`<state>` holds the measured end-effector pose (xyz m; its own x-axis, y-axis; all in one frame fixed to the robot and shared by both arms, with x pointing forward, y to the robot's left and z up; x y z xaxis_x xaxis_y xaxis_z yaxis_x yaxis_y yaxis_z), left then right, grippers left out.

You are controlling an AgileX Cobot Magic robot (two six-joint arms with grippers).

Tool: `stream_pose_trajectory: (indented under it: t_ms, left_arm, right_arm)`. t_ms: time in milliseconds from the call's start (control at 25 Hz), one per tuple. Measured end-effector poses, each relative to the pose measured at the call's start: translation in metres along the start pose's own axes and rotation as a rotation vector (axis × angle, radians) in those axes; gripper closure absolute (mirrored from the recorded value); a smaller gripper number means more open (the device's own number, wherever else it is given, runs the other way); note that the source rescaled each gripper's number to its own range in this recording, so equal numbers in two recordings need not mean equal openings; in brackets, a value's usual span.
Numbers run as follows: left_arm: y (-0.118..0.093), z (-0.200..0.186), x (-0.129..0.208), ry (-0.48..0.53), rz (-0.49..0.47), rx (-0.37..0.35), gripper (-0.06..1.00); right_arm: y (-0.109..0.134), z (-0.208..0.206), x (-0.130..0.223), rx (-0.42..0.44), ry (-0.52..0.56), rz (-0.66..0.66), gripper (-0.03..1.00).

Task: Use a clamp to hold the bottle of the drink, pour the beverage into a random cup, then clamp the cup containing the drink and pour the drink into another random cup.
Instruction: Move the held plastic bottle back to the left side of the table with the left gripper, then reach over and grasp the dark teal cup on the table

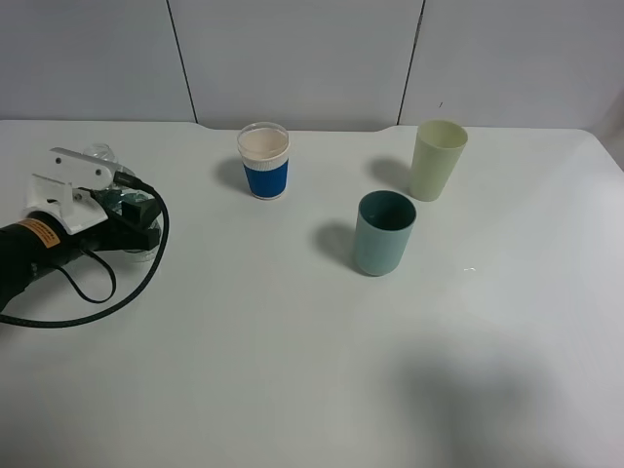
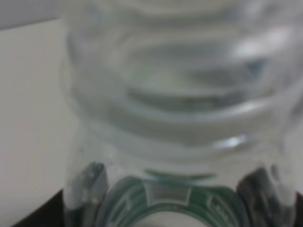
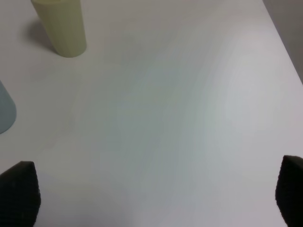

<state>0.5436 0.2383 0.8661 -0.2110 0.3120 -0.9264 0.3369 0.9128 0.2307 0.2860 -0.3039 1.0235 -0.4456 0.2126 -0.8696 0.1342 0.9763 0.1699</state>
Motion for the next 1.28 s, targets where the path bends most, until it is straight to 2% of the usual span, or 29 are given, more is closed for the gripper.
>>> stream_pose_trajectory:
  t_ms: [720, 800, 840, 880, 920, 1000, 1280]
  left_arm:
    - [0.0015, 0.0010, 0.0038, 0.003, -0.005, -0.006, 0.86]
    - [0.0016, 0.0010, 0.0030, -0.002, -0.005, -0.007, 0.82]
    - [0.0017, 0.0010, 0.0027, -0.004, -0.005, -0.008, 0.71]
    - [0.0019, 0.0010, 0.0017, -0.011, -0.005, -0.009, 0.36]
    - [0.0025, 0.0010, 0.0014, -0.013, -0.006, -0.013, 0.18]
    - [0.0042, 0.0009, 0.0018, -0.011, -0.011, -0.024, -0.01]
    - [0.0062, -0.0015, 0.0003, 0.018, -0.011, -0.028, -0.04]
  right_arm:
    - [0.0000, 0.0000, 0.0000, 0.000, 0.000, 0.000, -0.03]
    - [0.0000, 0.0000, 0.0000, 0.000, 0.000, 0.000, -0.03]
    - [0.0000, 0.0000, 0.0000, 0.000, 0.000, 0.000, -0.03]
    - [0.0000, 0.0000, 0.0000, 0.000, 0.000, 0.000, -0.03]
    - [0.0000, 0.0000, 0.0000, 0.000, 0.000, 0.000, -0.03]
    - [0.0000, 0.0000, 0.0000, 0.000, 0.000, 0.000, -0.03]
    - [0.0000, 0.0000, 0.0000, 0.000, 0.000, 0.000, -0.03]
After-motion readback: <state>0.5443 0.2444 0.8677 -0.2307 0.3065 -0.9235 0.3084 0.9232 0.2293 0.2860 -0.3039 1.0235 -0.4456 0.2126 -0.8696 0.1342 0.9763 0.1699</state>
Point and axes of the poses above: a point on each arm's last joint axis where the gripper is mounted, z pointing out along that axis toward the gripper, y along the wrist's bending axis when the last joint is at zero, x = y × z, the point moved 6 cm from there along z, pointing out along that axis toward the gripper, and after that the axes turned 13 degrees about z, right-handed, at the moved point
